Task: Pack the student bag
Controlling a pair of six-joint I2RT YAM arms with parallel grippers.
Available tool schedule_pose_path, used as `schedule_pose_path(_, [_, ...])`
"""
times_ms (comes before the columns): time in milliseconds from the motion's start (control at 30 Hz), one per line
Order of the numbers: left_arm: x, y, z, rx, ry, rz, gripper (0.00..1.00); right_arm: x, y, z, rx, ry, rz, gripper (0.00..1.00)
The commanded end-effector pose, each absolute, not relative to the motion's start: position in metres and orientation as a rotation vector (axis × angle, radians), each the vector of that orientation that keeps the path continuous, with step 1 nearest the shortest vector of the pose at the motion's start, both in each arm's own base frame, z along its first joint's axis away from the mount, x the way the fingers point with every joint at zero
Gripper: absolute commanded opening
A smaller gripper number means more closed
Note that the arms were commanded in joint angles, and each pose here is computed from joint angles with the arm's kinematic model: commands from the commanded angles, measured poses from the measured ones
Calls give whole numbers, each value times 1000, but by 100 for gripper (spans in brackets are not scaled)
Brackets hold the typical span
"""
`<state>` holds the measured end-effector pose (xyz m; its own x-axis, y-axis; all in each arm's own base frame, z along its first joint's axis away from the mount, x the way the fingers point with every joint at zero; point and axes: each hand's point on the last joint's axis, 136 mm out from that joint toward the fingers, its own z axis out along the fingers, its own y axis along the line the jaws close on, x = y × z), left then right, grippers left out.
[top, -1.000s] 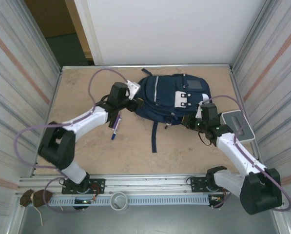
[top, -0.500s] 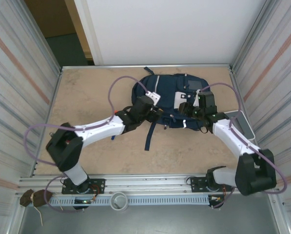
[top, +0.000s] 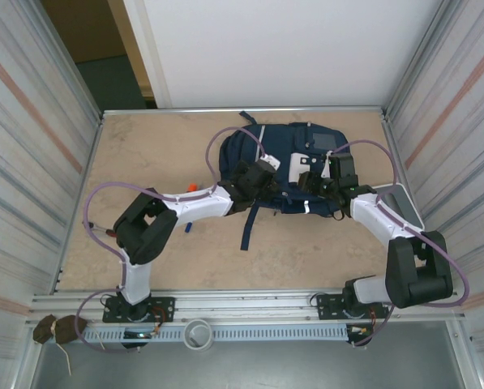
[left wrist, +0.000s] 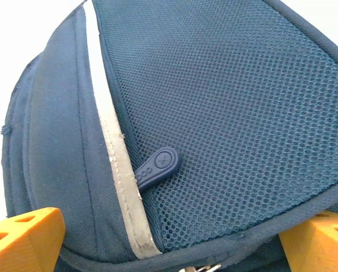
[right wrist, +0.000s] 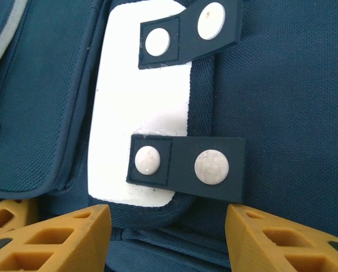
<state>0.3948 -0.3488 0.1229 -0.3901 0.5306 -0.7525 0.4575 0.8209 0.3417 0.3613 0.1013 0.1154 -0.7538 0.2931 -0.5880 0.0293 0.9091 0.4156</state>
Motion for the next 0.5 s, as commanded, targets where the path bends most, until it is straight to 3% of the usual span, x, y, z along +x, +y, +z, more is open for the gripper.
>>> schedule_pose_path(0, [401,-335,136,656,2012,146,89,355,87,97,245,2431,427,54])
schedule_pose_path(167, [390,-328,133,633,2040,80,77,354,86,94,244,2440,428,54])
schedule_pose_path(367, [379,-309,126,584,2082,13,54,355,86,95,244,2437,433,54])
schedule_pose_path(467, [378,-299,121,577,2102,19,47,356,86,96,244,2438,434,54])
